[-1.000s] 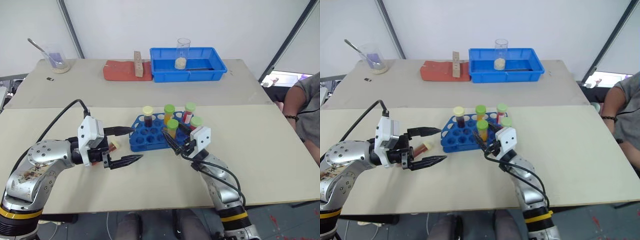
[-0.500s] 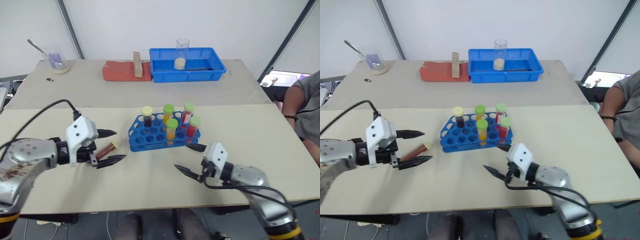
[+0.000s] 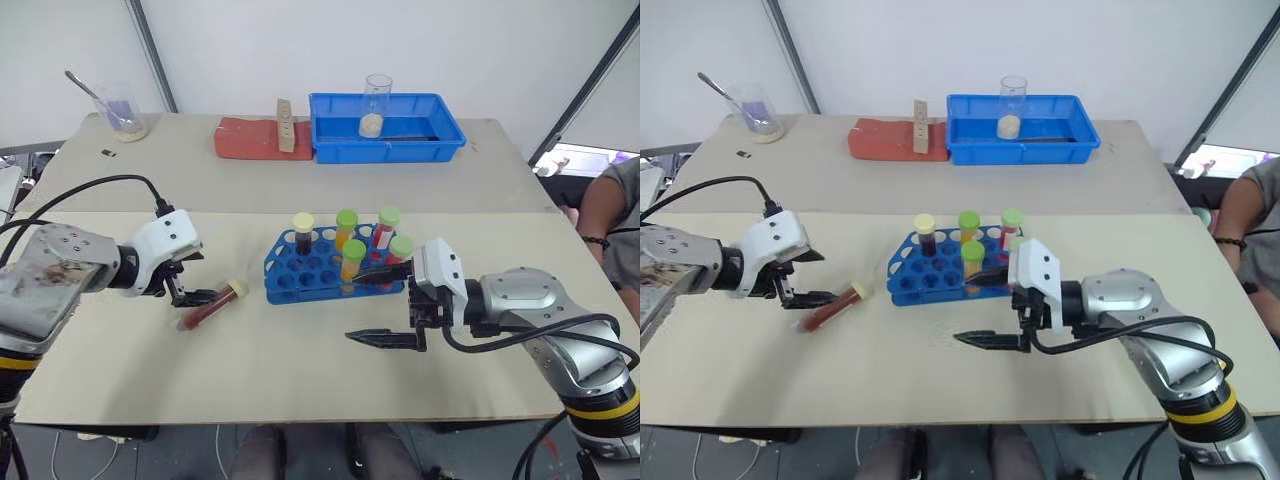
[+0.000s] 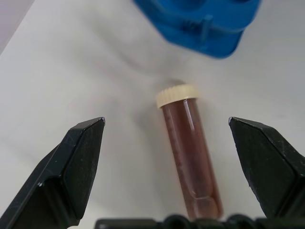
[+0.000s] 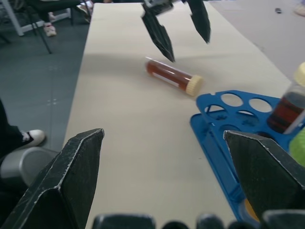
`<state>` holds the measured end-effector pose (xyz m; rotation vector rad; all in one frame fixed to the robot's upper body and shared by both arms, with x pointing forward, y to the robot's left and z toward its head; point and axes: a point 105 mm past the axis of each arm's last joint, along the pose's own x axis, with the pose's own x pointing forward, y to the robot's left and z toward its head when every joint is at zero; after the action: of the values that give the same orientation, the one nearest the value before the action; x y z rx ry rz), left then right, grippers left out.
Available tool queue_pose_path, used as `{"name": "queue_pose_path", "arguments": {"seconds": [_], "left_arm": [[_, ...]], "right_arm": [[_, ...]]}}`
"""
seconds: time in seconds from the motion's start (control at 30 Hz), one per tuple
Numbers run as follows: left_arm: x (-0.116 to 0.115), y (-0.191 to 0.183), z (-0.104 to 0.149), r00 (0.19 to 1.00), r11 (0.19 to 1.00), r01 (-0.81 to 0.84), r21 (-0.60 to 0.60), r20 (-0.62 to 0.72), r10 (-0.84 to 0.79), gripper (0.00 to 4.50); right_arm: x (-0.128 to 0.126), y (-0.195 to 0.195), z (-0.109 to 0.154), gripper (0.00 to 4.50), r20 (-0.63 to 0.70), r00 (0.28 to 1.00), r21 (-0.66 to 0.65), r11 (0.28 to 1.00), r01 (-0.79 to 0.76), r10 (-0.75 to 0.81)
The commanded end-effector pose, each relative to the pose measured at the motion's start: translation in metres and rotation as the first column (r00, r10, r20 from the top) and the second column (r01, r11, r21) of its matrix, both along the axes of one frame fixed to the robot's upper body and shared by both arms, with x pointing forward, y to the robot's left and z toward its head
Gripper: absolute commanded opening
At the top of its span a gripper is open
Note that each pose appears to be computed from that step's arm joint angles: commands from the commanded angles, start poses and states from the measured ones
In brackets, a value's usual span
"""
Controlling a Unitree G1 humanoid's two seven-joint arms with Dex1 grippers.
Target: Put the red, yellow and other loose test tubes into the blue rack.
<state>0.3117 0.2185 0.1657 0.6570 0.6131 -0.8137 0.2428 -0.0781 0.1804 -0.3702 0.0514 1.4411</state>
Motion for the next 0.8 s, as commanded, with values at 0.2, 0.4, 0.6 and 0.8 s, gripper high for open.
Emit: {"name": "queue_pose_path", "arguments": {"seconds": [0.2, 0.4, 0.6, 0.8], "left_arm": [[0.009, -0.005, -0.010, 0.991, 0.998, -0.065, -0.006, -0.119, 0.064, 4.50], [0.008, -0.006, -0.010, 0.982, 0.996, -0.030, 0.079, -0.186, 0.044, 4.50], [0.014, -0.003, -0.007, 0.966, 0.991, -0.051, 0.127, -0.247, 0.081, 4.50], [0.016, -0.005, -0.006, 0.944, 0.987, -0.059, 0.151, -0.313, 0.105, 4.50]], "right_arm": [[-0.018, 0.005, 0.011, 4.46, 0.014, 0.998, 0.020, 0.998, -0.056, 0.056], [-0.020, 0.004, 0.009, 4.46, 0.006, 0.999, 0.017, 0.999, -0.048, 0.048], [-0.023, 0.006, 0.008, 4.46, -0.012, 0.999, 0.034, 0.998, -0.047, 0.048], [-0.029, 0.011, 0.012, 4.46, -0.029, 0.998, 0.070, 0.996, -0.060, 0.063]]}}
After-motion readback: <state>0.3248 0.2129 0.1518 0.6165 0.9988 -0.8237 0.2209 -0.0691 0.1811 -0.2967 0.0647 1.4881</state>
